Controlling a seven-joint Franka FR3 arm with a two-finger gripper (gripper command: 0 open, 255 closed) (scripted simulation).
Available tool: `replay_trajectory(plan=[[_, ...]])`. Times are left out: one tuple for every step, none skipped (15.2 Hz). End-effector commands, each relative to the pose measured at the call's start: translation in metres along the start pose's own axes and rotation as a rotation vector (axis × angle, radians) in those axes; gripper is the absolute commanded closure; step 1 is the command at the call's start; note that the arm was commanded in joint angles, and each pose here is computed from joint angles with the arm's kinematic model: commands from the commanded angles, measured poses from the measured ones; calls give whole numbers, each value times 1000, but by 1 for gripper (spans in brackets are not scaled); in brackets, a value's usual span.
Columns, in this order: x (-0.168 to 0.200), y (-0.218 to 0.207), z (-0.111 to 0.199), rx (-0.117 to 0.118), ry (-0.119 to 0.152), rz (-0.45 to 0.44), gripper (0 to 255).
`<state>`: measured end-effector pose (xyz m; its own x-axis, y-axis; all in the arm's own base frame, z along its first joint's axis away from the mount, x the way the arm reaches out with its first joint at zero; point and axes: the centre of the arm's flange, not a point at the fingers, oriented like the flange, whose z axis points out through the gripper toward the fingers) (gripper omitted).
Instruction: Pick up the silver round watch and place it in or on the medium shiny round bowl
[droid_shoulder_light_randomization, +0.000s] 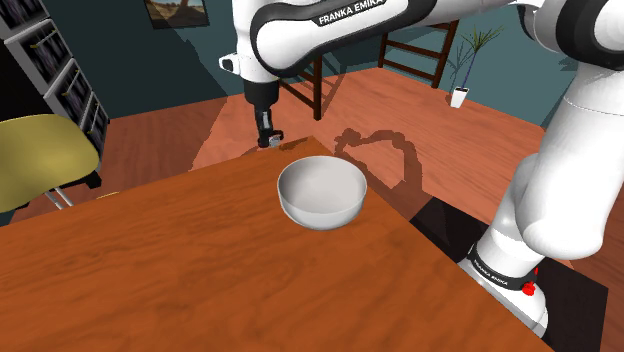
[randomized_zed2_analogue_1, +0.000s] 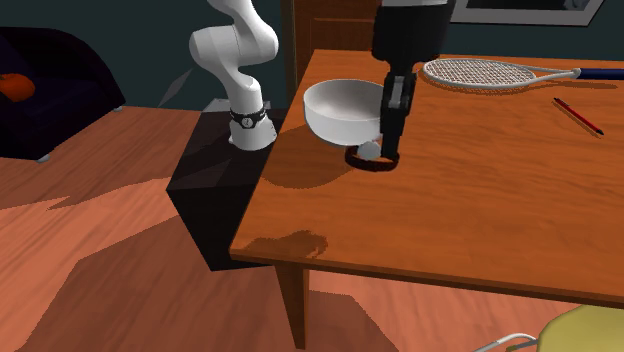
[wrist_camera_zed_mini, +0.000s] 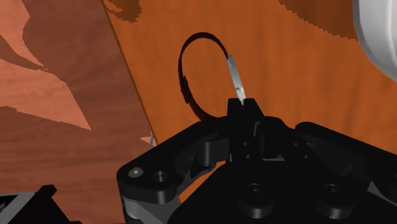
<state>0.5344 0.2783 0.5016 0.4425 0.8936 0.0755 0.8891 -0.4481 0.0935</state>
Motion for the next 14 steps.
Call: replay_trajectory(plan=[[1, 1, -11, 0, 0, 0, 255], [1, 1, -16, 0, 0, 0, 255], [1, 2, -21, 0, 0, 0, 255], [2, 2, -26, 0, 0, 0, 255], [2, 3, -31, 0, 0, 0, 255], [3, 3, -37, 0, 0, 0, 255], [3, 4, -42, 0, 0, 0, 255], [3, 4, -47, 0, 0, 0, 255], [4, 5, -52, 0, 0, 0, 255], [4, 5, -58, 0, 0, 0, 255], [5, 6, -63, 0, 0, 0, 255], [5, 6, -68, 0, 0, 0, 255], [5, 7, -73, 0, 0, 0, 255], [6, 7, -78, 0, 0, 0, 255]])
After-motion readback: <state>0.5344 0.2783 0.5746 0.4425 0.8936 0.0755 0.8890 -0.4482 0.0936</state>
